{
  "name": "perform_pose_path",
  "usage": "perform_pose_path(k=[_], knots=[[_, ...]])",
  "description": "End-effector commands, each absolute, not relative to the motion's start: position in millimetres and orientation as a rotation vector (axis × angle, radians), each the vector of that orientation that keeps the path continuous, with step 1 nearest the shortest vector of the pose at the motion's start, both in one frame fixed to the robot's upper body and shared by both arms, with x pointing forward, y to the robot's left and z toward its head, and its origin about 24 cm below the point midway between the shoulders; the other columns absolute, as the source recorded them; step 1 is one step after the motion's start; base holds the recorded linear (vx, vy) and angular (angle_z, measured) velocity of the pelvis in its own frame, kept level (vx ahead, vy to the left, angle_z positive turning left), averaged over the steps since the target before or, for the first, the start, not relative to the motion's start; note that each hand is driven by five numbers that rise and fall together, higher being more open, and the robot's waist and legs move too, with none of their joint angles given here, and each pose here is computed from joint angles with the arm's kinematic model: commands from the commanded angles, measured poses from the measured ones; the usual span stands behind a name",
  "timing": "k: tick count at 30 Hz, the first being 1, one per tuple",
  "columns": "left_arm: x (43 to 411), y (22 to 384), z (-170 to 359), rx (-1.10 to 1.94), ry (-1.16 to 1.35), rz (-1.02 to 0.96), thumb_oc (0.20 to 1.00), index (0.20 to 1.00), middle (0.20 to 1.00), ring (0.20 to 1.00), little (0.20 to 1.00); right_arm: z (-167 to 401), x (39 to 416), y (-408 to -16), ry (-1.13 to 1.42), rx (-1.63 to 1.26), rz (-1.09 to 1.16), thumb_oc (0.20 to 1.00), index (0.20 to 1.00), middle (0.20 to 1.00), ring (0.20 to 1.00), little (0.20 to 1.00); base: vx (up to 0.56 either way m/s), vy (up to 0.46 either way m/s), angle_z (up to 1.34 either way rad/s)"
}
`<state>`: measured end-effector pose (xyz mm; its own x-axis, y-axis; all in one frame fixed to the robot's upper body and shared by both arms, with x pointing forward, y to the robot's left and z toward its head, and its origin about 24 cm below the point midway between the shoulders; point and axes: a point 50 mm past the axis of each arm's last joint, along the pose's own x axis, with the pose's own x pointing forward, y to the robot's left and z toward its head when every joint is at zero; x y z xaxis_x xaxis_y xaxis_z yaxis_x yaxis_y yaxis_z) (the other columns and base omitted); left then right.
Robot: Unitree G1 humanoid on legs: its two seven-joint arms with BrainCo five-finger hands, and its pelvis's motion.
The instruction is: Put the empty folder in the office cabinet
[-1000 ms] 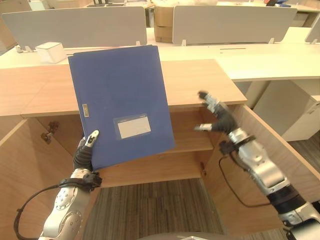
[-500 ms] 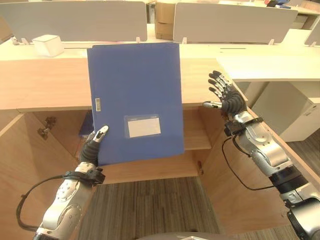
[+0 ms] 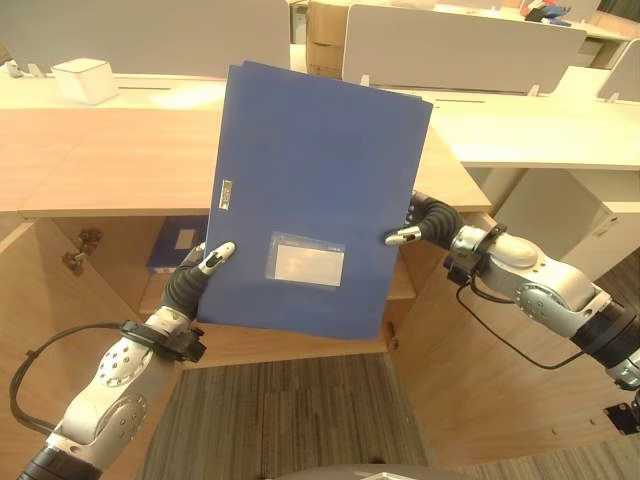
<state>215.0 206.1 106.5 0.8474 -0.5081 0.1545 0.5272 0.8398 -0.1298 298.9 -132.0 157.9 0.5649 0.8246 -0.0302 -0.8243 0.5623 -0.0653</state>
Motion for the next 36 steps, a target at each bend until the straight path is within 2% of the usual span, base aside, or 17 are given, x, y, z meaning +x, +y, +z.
perform_pose_path(k=[1, 7, 8, 9, 10, 16, 19, 22, 23, 24, 25, 31, 36], knots=[[219.9, 187.4, 148.9, -0.151, -0.324, -0.7, 0.2, 0.2, 0.2, 0.2, 0.2, 182.5, 295.9, -128.8, -0.069, -0.082, 1.028, 1.0, 1.0, 1.0, 1.0, 1.0, 0.0, 0.0, 0.0], [221.5, 186.1, 150.5, -0.136, -0.327, -0.706, 0.2, 0.2, 0.2, 0.2, 0.2, 185.0, 291.8, -124.4, -0.087, -0.077, 1.048, 1.0, 1.0, 1.0, 1.0, 1.0, 0.0, 0.0, 0.0], [221.8, 185.8, 150.6, -0.14, -0.33, -0.705, 0.2, 0.2, 0.2, 0.2, 0.2, 185.8, 291.9, -123.1, -0.098, -0.071, 1.049, 0.41, 0.41, 0.41, 0.41, 0.41, 0.0, 0.0, 0.0], [221.8, 185.7, 149.8, -0.143, -0.329, -0.701, 0.2, 0.2, 0.2, 0.2, 0.2, 186.6, 292.4, -122.4, -0.11, -0.067, 1.043, 0.235, 0.235, 0.235, 0.235, 0.235, 0.0, 0.0, 0.0], [222.1, 185.7, 149.6, -0.145, -0.329, -0.699, 0.2, 0.2, 0.2, 0.2, 0.2, 188.3, 293.0, -120.7, -0.128, -0.066, 1.04, 0.2, 0.2, 0.2, 0.2, 0.2, 0.0, 0.0, 0.0], [223.0, 188.5, 147.1, -0.164, -0.337, -0.658, 0.2, 0.2, 0.2, 0.2, 0.2, 198.3, 301.4, -117.7, -0.267, -0.049, 0.958, 0.2, 0.2, 0.2, 0.2, 0.2, 0.0, 0.0, 0.0], [222.1, 193.4, 140.6, -0.168, -0.331, -0.602, 0.2, 0.2, 0.2, 0.2, 0.2, 210.5, 297.3, -121.0, -0.446, -0.176, 0.86, 0.2, 0.2, 0.2, 0.2, 0.2, 0.0, 0.0, 0.0], [223.3, 196.0, 135.0, -0.175, -0.33, -0.565, 0.2, 0.2, 0.2, 0.2, 0.2, 201.6, 297.7, -121.6, -0.496, -0.143, 0.784, 0.2, 0.2, 0.2, 0.2, 0.2, 0.01, 0.001, 0.0], [223.0, 205.7, 125.2, -0.178, -0.324, -0.464, 0.746, 0.746, 0.746, 0.746, 0.746, 188.0, 294.0, -125.6, -0.535, -0.235, 0.67, 0.2, 0.2, 0.2, 0.2, 0.2, 0.0, 0.0, 0.0], [223.0, 205.7, 125.2, -0.178, -0.324, -0.464, 0.746, 0.746, 0.746, 0.746, 0.746, 188.0, 294.0, -125.6, -0.535, -0.235, 0.67, 0.2, 0.2, 0.2, 0.2, 0.2, 0.03, -0.004, 0.0], [221.8, 209.0, 120.5, -0.178, -0.315, -0.429, 1.0, 1.0, 1.0, 1.0, 1.0, 182.9, 290.3, -129.6, -0.548, -0.273, 0.627, 0.2, 0.2, 0.2, 0.2, 0.2, 0.0, 0.0, 0.0], [210.1, 227.6, 84.2, -0.224, -0.225, -0.238, 1.0, 1.0, 1.0, 1.0, 1.0, 140.4, 261.0, -147.5, -0.481, -0.365, 0.528, 0.2, 0.2, 0.2, 0.2, 0.2, -0.01, -0.018, 0.04], [202.9, 230.7, 65.1, -0.25, -0.168, -0.179, 1.0, 1.0, 1.0, 1.0, 1.0, 127.0, 247.5, -146.7, -0.45, -0.404, 0.555, 0.2, 0.2, 0.2, 0.2, 0.2, -0.09, -0.03, 0.07]])
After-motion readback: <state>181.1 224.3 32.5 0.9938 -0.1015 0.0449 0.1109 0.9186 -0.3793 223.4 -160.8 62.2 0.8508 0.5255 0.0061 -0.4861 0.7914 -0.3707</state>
